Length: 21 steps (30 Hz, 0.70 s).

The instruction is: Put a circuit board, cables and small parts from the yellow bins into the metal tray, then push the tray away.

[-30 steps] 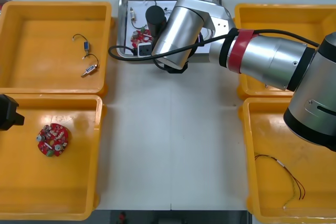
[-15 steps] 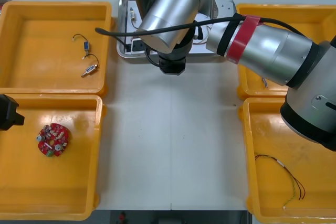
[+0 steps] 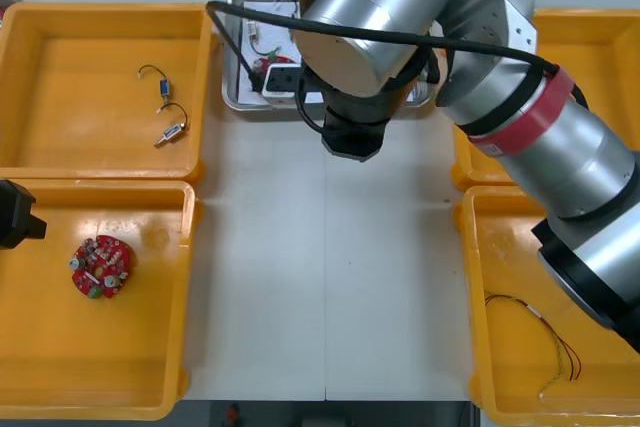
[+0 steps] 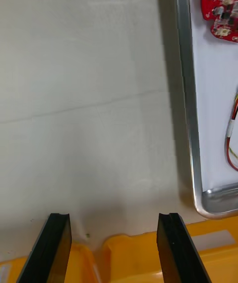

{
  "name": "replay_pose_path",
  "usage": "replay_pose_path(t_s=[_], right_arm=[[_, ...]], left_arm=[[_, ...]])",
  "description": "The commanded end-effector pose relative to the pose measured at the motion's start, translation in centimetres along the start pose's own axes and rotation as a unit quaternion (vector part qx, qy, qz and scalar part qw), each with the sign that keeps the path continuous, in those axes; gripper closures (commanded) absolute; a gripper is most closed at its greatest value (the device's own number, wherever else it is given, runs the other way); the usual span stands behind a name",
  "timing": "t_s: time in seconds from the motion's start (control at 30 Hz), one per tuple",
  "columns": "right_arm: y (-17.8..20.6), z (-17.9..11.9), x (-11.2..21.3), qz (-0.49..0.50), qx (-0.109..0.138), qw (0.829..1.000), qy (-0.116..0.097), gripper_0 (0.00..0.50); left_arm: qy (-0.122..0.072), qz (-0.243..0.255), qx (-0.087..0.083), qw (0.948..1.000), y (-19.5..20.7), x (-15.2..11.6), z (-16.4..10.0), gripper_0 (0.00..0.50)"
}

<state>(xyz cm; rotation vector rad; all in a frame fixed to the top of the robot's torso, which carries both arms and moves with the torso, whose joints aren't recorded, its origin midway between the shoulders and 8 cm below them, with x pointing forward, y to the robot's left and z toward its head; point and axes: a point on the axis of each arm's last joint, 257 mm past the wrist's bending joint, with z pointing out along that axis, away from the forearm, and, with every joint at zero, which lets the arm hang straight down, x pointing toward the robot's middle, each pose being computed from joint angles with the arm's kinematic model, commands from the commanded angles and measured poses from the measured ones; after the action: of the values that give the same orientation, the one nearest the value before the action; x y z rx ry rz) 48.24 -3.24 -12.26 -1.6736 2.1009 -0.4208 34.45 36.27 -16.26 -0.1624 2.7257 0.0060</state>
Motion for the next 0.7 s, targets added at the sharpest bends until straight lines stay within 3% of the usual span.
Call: replay_pose_path(t_s=[0.03,0.23,0.37,0.47,0.7], right_arm=[[0.7,-1.6,0.0,0.099,0.002,0.994,-0.055,0.000],[1.1,-2.6,1.2,0.213,-0.002,0.973,-0.090,0.000],[0.7,-3.4,2.5,0.303,-0.003,0.947,-0.111,0.000],[0.8,-3.8,3.9,0.349,-0.001,0.930,-0.119,0.000],[1.5,-3.7,8.2,0.436,0.003,0.893,-0.113,0.000]], left_arm=[[-0.006,0.048,-0.021,0.9986,1.4,0.1,-1.1,0.000],[-0.006,0.048,-0.021,0.9986,1.4,0.1,-1.1,0.000],[-0.006,0.048,-0.021,0.9986,1.4,0.1,-1.1,0.000],[-0.006,0.048,-0.021,0.9986,1.4,0.1,-1.1,0.000],[-0.006,0.048,-0.021,0.9986,1.4,0.1,-1.1,0.000]])
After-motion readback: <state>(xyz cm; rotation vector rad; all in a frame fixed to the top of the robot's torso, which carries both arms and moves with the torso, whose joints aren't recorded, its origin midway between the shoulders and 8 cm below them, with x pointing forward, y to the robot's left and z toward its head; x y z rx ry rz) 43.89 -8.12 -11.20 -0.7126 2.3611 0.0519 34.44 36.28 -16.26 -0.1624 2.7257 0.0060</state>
